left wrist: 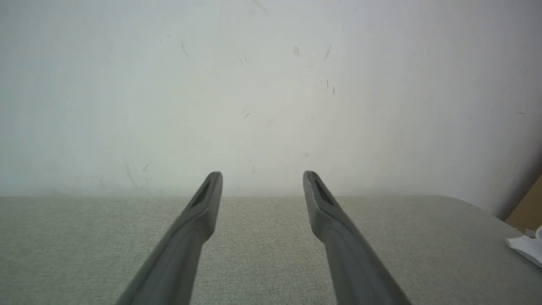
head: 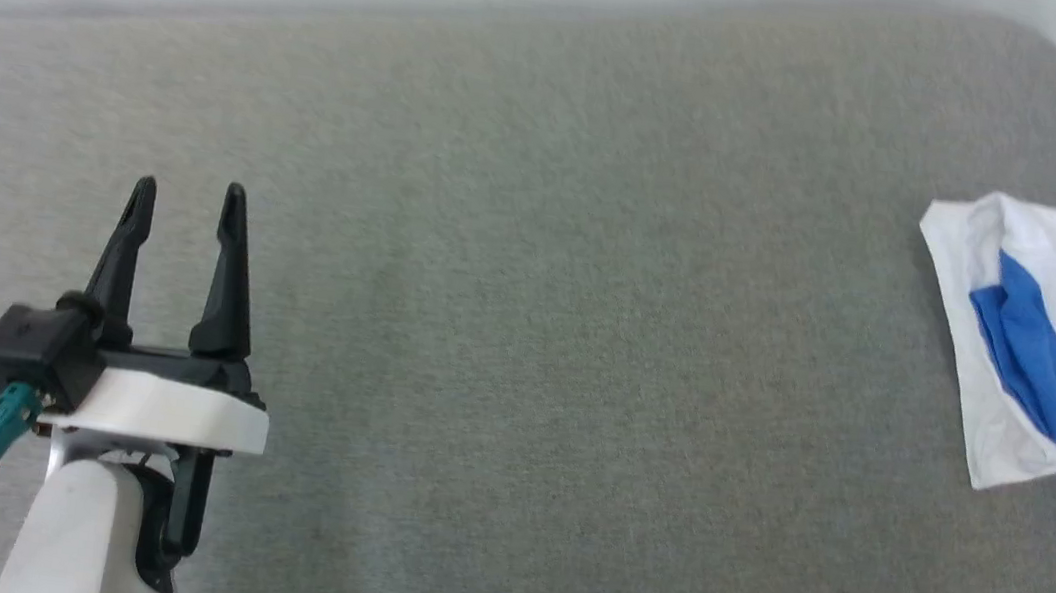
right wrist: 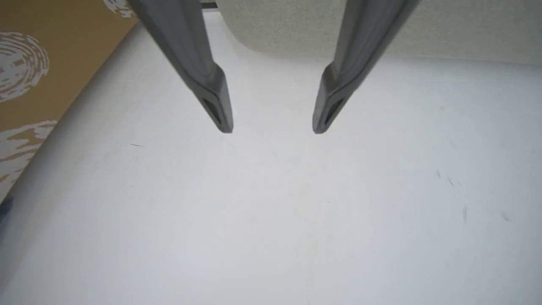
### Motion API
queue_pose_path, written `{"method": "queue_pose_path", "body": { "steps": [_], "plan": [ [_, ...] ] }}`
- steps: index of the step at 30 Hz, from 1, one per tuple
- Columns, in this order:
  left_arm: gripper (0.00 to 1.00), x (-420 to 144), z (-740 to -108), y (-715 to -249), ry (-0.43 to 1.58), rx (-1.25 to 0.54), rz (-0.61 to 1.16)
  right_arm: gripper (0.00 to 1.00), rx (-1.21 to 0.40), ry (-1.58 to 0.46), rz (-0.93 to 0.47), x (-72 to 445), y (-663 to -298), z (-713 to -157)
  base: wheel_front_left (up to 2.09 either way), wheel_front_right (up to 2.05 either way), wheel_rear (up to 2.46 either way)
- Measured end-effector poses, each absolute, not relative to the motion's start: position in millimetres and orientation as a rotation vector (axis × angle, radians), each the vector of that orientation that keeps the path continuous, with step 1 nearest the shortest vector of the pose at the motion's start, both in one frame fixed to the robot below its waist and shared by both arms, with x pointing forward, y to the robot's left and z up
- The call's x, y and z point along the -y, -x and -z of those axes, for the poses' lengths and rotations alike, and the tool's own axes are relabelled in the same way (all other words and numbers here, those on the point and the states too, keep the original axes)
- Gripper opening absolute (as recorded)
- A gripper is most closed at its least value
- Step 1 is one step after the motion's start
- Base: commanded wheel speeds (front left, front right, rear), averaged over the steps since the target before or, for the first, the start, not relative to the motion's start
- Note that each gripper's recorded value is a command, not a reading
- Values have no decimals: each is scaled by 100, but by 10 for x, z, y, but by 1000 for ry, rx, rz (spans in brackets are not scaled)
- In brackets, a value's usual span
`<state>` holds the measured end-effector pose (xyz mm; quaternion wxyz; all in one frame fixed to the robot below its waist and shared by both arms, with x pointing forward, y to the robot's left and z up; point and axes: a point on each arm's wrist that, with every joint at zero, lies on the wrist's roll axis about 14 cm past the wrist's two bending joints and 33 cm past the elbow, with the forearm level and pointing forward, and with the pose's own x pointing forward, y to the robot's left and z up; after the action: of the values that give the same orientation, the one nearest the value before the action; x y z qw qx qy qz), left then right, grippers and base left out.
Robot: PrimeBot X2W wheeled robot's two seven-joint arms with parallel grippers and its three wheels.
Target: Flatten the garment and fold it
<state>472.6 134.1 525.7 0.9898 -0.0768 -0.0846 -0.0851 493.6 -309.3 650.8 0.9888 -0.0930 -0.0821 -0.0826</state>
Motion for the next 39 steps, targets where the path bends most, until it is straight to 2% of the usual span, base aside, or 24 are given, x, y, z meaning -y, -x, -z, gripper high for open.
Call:
{"method": "queue_pose_path", "body": {
  "steps": [5, 12, 22, 39],
  "plan": [
    [100, -1570, -5544, -4556, 145, 236, 96, 100, 388, -2, 76, 2518, -4698, -6776, 0, 0, 0],
    [100, -1918, -5704, -4299, 132, 275, -17, 100, 523, -159, 7, 2170, -4432, -6697, 0, 0, 0],
    [100, -2211, -5692, -4044, 123, 264, -114, 100, 367, -228, -99, 1704, -4348, -6031, 0, 0, 0],
    [100, -2140, -5480, -3918, 152, 192, -119, 100, 208, -171, -102, 1671, -3911, -5487, 0, 0, 0]
  ]
}}
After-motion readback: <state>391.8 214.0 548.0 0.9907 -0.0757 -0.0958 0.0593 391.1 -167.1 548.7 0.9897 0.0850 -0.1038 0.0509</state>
